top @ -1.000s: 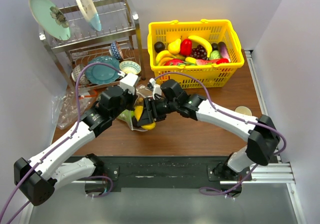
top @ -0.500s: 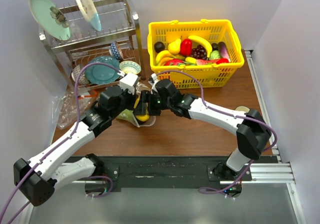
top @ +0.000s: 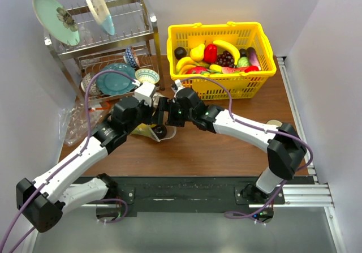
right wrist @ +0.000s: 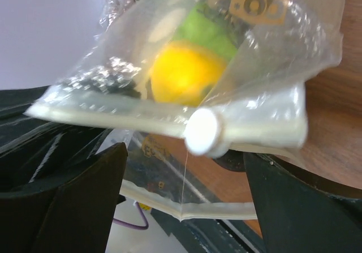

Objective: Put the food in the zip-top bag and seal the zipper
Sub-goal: Place the fake fruit in the zipper food storage bag, then adjust the zipper food storage bag at the center of the board.

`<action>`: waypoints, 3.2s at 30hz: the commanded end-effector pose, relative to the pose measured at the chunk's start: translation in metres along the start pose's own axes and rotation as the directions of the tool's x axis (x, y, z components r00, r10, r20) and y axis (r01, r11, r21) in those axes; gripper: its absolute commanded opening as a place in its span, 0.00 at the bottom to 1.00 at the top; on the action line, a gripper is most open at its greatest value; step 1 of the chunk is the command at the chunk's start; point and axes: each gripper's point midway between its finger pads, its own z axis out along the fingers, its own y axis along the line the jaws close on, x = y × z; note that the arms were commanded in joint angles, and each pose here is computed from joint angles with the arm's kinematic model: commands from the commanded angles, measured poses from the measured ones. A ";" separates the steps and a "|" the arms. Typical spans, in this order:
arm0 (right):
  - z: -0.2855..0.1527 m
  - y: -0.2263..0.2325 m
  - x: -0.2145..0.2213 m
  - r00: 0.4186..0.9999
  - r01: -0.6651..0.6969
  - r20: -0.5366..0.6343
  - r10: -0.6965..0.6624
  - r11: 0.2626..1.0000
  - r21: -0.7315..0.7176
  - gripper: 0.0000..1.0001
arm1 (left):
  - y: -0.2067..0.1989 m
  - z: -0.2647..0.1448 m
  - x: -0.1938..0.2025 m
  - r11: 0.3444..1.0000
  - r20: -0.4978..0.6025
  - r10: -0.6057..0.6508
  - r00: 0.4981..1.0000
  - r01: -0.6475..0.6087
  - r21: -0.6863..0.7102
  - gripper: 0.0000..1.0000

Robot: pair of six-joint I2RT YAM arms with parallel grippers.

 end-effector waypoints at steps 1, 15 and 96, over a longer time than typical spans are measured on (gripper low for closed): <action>-0.039 0.026 -0.030 0.989 0.077 0.127 -0.072 0.996 -0.037 0.85 | 0.000 0.002 -0.019 0.999 0.034 -0.033 0.999 0.033 -0.005 0.00; -0.072 -0.040 0.006 0.974 0.207 0.057 -0.218 0.965 0.158 0.70 | -0.003 0.003 -0.028 0.999 0.023 -0.053 0.998 0.053 -0.003 0.00; -0.110 0.010 -0.019 0.941 0.331 0.065 -0.333 0.943 0.046 0.50 | 0.004 -0.036 -0.041 0.995 -0.135 -0.079 0.988 0.071 -0.063 0.00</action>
